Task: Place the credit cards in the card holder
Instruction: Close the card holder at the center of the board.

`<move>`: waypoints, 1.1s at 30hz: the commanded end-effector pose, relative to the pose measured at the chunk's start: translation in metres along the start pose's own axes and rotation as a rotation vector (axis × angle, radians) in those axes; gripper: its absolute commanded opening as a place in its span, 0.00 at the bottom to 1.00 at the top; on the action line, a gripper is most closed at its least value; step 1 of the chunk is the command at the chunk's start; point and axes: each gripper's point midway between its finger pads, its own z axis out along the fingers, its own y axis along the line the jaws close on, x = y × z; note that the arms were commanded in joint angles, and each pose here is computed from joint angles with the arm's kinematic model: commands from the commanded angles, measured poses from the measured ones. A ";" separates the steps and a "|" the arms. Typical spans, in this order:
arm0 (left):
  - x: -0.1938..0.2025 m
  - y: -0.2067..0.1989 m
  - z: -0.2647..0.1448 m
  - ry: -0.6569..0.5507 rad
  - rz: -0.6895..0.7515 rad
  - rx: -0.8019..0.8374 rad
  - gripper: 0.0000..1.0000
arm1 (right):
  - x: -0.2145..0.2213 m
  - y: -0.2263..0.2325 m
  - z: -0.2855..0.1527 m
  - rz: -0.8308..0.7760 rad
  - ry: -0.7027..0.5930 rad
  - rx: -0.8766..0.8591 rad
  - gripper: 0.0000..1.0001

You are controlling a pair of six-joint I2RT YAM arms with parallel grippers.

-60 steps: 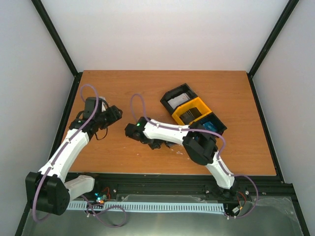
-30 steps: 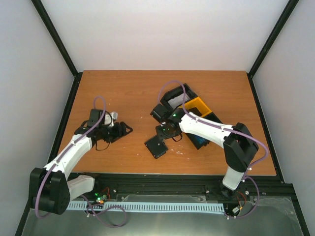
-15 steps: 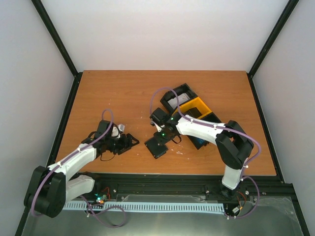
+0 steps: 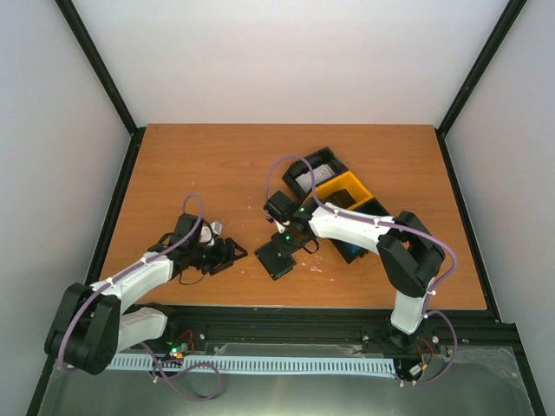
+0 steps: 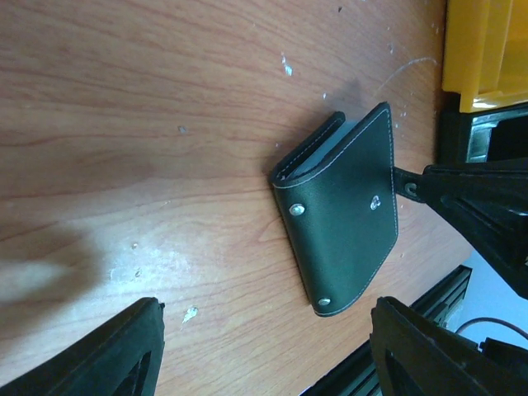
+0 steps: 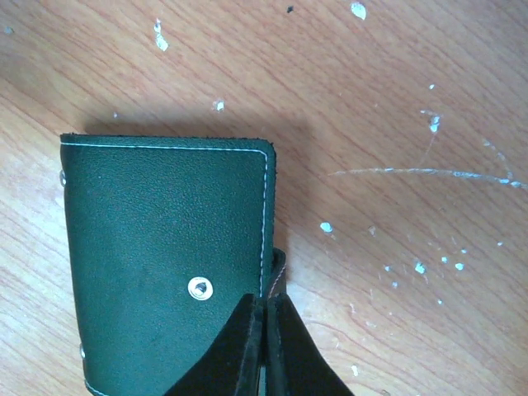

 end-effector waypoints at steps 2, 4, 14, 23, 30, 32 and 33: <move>0.006 -0.002 0.011 0.036 -0.009 0.017 0.69 | -0.008 0.004 -0.007 0.122 -0.033 -0.032 0.03; 0.008 -0.002 0.016 0.042 -0.013 0.019 0.69 | -0.008 0.004 -0.005 0.180 -0.029 -0.038 0.03; 0.006 -0.007 0.047 0.044 -0.029 -0.039 0.60 | -0.006 0.024 0.004 0.298 -0.039 -0.172 0.03; -0.002 -0.009 0.054 0.021 -0.018 -0.019 0.47 | -0.006 0.032 0.009 0.289 -0.056 -0.224 0.03; -0.004 -0.008 0.062 0.041 -0.014 -0.020 0.36 | -0.012 0.035 0.004 0.311 -0.083 -0.248 0.03; -0.005 -0.007 0.065 0.046 -0.014 -0.027 0.32 | -0.013 0.037 0.002 0.311 -0.087 -0.263 0.03; -0.004 -0.005 0.067 0.052 -0.016 -0.038 0.31 | -0.012 0.038 0.002 0.310 -0.084 -0.271 0.03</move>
